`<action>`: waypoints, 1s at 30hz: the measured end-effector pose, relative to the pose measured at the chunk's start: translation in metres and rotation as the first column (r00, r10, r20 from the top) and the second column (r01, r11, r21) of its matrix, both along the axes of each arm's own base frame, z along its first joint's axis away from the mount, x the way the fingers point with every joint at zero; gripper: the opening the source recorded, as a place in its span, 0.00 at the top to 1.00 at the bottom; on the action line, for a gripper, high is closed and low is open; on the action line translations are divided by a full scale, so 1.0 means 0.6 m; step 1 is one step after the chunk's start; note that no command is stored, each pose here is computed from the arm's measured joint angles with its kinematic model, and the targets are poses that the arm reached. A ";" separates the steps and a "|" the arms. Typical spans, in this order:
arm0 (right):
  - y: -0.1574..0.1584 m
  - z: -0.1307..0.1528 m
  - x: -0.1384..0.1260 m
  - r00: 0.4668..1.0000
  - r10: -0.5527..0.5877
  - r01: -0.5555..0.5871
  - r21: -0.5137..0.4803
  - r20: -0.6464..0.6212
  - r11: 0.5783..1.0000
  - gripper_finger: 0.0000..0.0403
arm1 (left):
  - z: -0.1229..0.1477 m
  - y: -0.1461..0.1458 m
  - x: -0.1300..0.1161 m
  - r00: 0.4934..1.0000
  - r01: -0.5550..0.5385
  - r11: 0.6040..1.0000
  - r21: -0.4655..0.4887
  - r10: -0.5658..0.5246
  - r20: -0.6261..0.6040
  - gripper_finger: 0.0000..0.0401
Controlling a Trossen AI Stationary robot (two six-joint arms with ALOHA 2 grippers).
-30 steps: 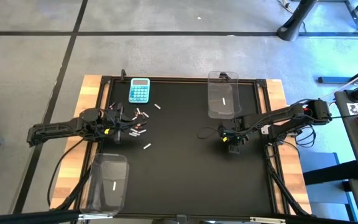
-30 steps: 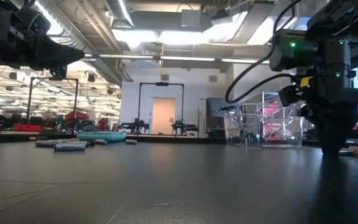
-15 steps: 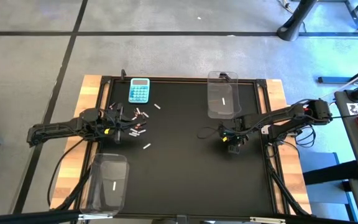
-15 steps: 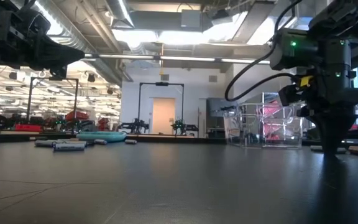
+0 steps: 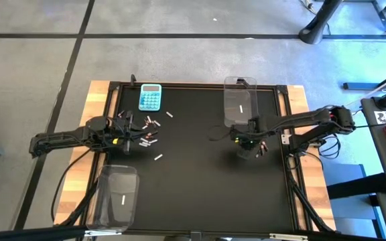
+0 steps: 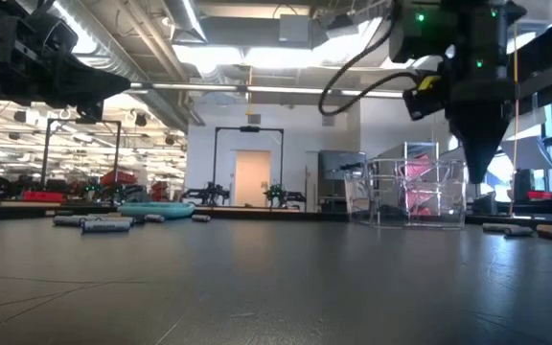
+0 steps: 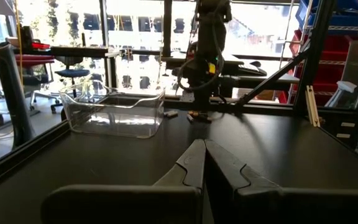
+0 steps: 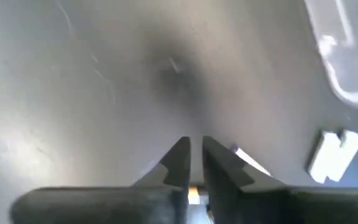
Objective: Sort batteries
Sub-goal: Put the white battery into the top transparent bin
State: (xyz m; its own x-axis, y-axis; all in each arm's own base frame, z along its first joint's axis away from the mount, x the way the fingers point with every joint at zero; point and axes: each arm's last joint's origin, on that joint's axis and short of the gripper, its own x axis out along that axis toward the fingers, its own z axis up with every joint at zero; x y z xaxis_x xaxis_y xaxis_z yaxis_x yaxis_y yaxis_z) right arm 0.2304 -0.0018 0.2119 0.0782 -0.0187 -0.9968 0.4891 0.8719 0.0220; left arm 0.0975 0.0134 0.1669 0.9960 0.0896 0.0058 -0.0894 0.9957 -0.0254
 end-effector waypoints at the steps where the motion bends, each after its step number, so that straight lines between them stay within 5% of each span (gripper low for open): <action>1: -0.001 0.006 0.000 1.000 -0.007 0.007 0.001 -0.002 1.000 0.82 | 0.000 0.000 0.000 1.000 0.000 1.000 0.000 0.000 0.000 1.00; 4: -0.001 0.007 -0.009 0.997 0.032 -0.032 0.000 -0.064 0.999 0.71 | 0.000 0.000 0.000 1.000 0.000 1.000 0.000 0.000 0.000 1.00; 8: 0.000 -0.009 -0.025 0.957 0.254 -0.254 0.018 -0.137 0.967 0.59 | 0.000 0.000 0.000 1.000 0.000 1.000 0.000 0.000 0.000 1.00; 14: -0.001 -0.041 -0.036 0.879 0.443 -0.445 0.030 -0.176 0.895 0.55 | 0.000 0.000 0.000 1.000 0.000 1.000 0.000 0.000 0.000 1.00; 30: -0.004 -0.096 -0.033 0.872 0.461 -0.472 -0.036 -0.162 0.881 0.55 | 0.000 0.000 0.000 1.000 0.000 1.000 -0.001 0.000 -0.003 1.00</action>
State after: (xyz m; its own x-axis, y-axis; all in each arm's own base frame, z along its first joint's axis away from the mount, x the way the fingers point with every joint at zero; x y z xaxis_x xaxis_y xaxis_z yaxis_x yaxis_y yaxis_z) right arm 0.2103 -0.0040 0.1546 -0.0484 -0.0879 -0.9950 0.0177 0.9959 -0.0888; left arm 0.0978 0.0135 0.1667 0.9959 0.0899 0.0026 -0.0898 0.9956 -0.0257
